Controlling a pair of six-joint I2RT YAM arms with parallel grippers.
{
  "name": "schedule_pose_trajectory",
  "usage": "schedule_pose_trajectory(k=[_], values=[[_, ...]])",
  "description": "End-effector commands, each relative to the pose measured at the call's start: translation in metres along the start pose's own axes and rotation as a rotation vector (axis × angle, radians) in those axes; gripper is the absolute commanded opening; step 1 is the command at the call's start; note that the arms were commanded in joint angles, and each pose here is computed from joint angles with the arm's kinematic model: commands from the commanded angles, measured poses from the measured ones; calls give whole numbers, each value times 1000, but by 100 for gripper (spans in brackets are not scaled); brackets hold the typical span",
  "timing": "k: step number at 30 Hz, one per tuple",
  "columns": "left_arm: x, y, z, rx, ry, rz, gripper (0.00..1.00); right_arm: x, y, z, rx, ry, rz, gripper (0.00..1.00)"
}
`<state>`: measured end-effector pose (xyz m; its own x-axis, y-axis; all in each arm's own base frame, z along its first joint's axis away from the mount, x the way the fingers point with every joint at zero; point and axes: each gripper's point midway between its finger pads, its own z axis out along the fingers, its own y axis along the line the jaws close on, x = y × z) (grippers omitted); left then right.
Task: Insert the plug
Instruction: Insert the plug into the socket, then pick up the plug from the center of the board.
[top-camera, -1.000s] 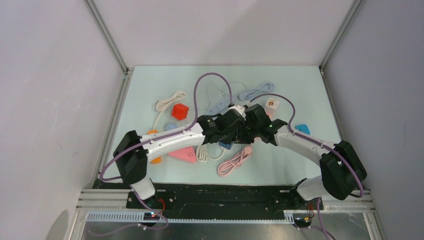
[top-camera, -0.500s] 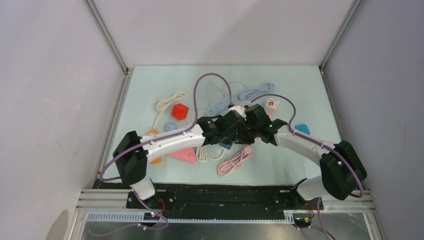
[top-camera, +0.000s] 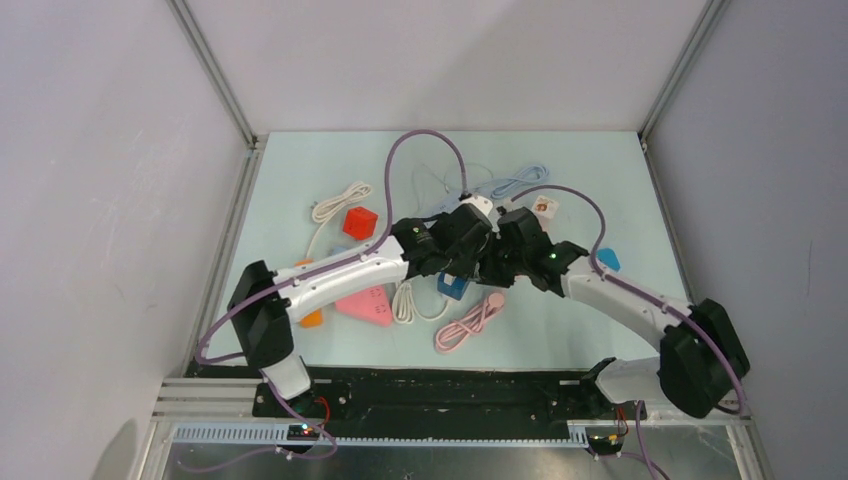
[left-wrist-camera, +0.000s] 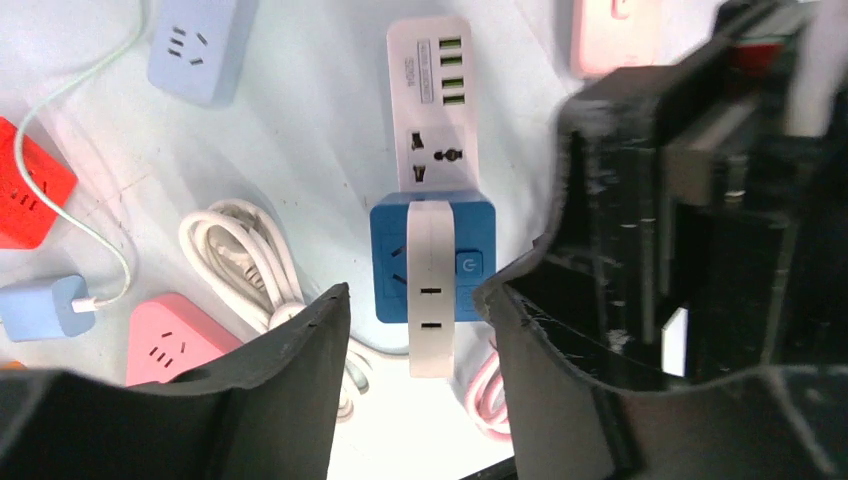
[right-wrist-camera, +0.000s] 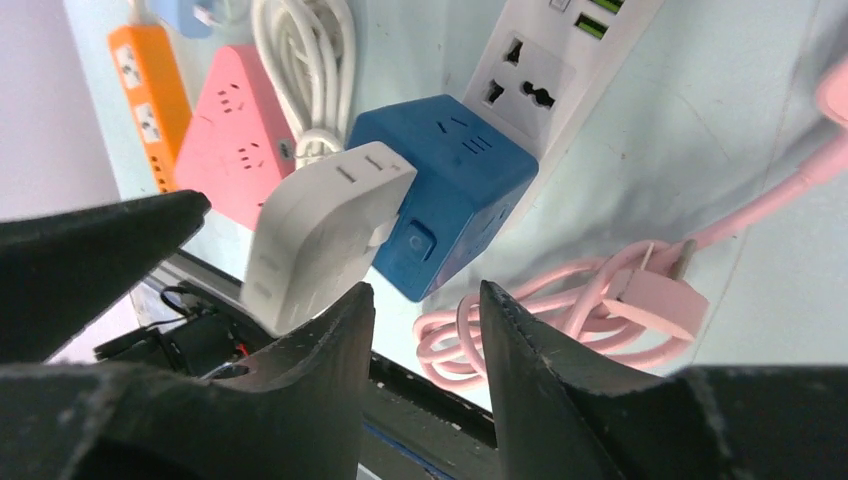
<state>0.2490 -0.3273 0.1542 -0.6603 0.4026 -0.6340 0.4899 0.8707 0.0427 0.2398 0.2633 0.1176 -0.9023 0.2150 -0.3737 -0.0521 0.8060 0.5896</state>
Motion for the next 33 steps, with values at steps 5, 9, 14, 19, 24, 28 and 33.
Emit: schedule_pose_trajectory(k=[5,9,14,19,24,28,33], values=[[-49,8,-54,37,-171,-66,68,-23,15,-60,-35,-148,-14,54],[-50,36,-77,-29,-232,-113,75,-30,9,-91,-21,-229,-21,60],[-32,78,-100,-86,-271,-183,97,-39,14,-126,-67,-338,-63,69],[-6,125,-104,-174,-277,-293,100,-46,30,-139,-136,-397,-133,81],[40,159,-88,-221,-207,-426,100,-58,74,-143,-268,-412,-230,83],[72,182,-76,-232,-141,-548,100,-70,104,-118,-290,-374,-300,83],[99,195,-61,-199,-90,-699,100,-74,137,-75,-308,-282,-476,83]])
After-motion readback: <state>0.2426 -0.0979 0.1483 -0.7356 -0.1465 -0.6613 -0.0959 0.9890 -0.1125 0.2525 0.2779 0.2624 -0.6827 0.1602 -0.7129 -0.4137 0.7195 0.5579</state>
